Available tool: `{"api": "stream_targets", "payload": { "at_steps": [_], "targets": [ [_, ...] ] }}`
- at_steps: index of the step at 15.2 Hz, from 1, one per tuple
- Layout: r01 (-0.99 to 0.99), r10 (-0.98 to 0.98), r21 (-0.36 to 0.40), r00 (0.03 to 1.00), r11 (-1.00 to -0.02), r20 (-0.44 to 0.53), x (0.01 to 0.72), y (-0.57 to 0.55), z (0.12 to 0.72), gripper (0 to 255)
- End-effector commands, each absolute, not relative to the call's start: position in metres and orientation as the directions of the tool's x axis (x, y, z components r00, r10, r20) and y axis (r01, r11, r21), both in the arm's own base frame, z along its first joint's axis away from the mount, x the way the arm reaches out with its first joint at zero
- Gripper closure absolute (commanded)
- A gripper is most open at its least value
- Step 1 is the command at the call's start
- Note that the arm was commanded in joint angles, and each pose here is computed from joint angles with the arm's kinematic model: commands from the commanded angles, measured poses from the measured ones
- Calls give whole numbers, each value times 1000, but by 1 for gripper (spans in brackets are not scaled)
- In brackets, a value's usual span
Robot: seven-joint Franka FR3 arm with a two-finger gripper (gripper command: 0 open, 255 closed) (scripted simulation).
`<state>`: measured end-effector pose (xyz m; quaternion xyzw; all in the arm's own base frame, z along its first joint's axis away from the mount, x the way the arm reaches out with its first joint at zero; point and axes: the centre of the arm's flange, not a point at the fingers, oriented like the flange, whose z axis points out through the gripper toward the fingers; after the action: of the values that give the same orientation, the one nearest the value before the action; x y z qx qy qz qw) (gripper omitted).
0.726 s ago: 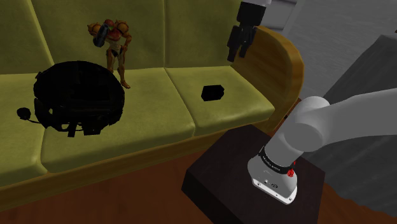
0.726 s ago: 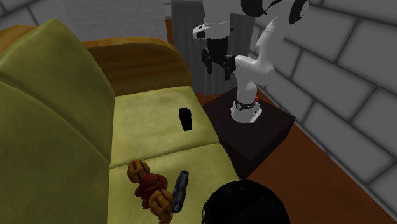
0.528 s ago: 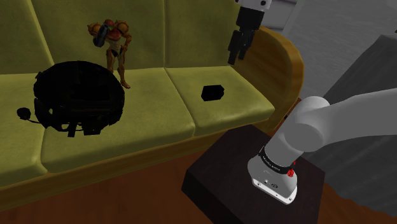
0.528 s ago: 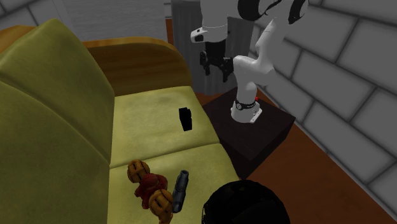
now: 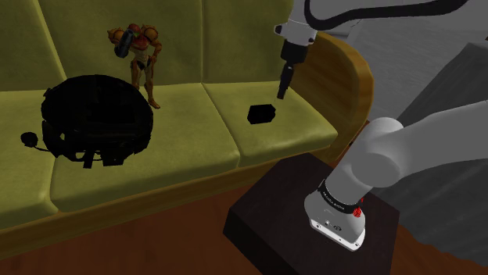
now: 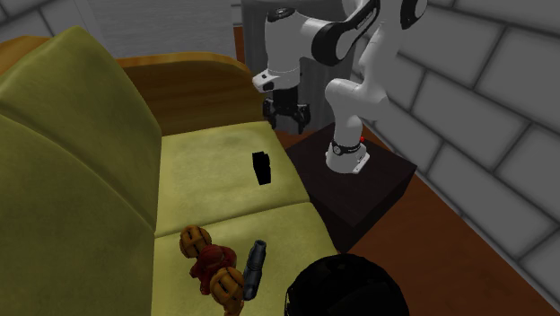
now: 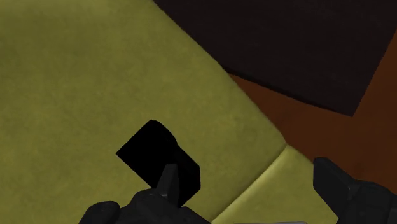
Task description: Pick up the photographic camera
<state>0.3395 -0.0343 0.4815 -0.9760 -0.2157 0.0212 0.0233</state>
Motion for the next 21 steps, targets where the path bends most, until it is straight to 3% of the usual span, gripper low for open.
{"api": "stream_targets", "payload": {
  "at_steps": [1,10,20,21],
  "targets": [
    [503,505,-48,863,-863,-23,348,-47,459,0],
    [795,795,-18,607,-607,-1,401,-83,364,0],
    [800,800,-17,599,-599,-1,403,-84,322,0],
    [800,800,-17,599,-599,-1,403,-84,321,255]
  ]
}}
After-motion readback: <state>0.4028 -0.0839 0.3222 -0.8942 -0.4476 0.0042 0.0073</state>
